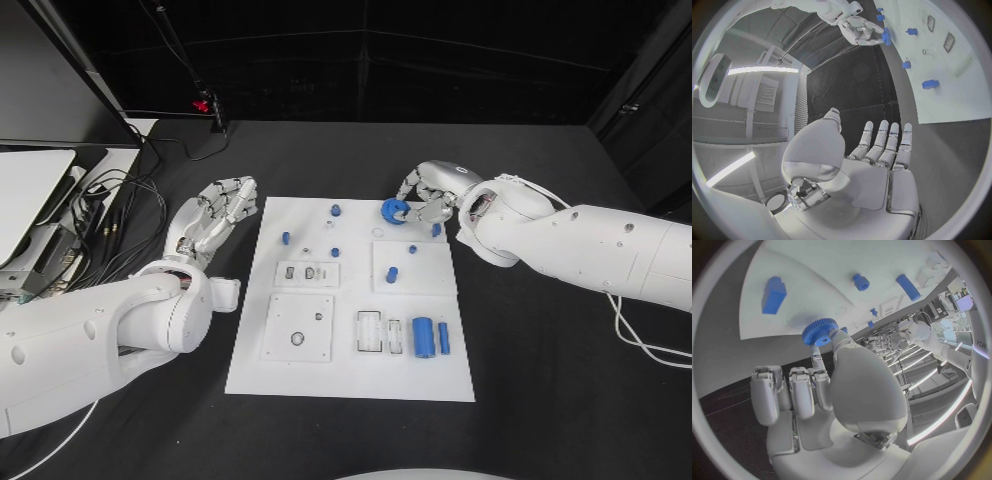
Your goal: Assemble the parts on the task board
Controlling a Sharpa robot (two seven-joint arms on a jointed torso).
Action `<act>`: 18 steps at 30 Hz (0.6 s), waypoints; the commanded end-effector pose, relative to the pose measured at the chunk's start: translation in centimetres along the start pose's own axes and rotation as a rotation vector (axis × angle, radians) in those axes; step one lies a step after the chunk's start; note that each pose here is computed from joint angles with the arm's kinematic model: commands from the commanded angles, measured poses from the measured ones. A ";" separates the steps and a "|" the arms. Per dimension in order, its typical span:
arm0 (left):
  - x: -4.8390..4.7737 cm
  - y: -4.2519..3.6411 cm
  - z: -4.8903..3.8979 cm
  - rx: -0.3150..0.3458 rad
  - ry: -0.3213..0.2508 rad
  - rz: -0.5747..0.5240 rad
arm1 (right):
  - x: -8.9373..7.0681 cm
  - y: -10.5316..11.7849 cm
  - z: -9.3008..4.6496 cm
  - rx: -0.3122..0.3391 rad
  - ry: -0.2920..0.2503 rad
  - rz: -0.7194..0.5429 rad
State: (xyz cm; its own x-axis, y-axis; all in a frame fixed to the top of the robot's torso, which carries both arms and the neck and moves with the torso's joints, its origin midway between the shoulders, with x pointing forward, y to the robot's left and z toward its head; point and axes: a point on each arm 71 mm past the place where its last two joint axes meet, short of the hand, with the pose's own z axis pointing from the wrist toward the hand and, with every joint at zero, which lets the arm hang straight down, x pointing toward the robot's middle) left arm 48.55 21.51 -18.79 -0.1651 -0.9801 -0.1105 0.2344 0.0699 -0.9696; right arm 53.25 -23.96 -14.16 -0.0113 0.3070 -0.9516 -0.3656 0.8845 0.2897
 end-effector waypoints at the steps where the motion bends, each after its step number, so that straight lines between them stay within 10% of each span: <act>1: 0.06 -1.91 -0.19 0.261 0.005 0.002 | -1.0 1.6 0.2 -0.078 -0.116 0.080; 18: 0.36 -1.92 -0.07 0.263 0.010 -0.001 | 1.7 8.9 3.7 -0.214 -0.001 0.085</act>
State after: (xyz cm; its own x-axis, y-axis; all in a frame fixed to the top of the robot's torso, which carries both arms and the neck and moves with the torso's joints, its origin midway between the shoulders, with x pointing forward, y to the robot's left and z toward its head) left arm 48.62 21.27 -18.80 -0.1682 -0.9796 -0.1103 0.2353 0.0687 -0.9695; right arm 53.33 -14.49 -12.73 -0.0301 0.4093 -0.9119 -0.5427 0.7595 0.3588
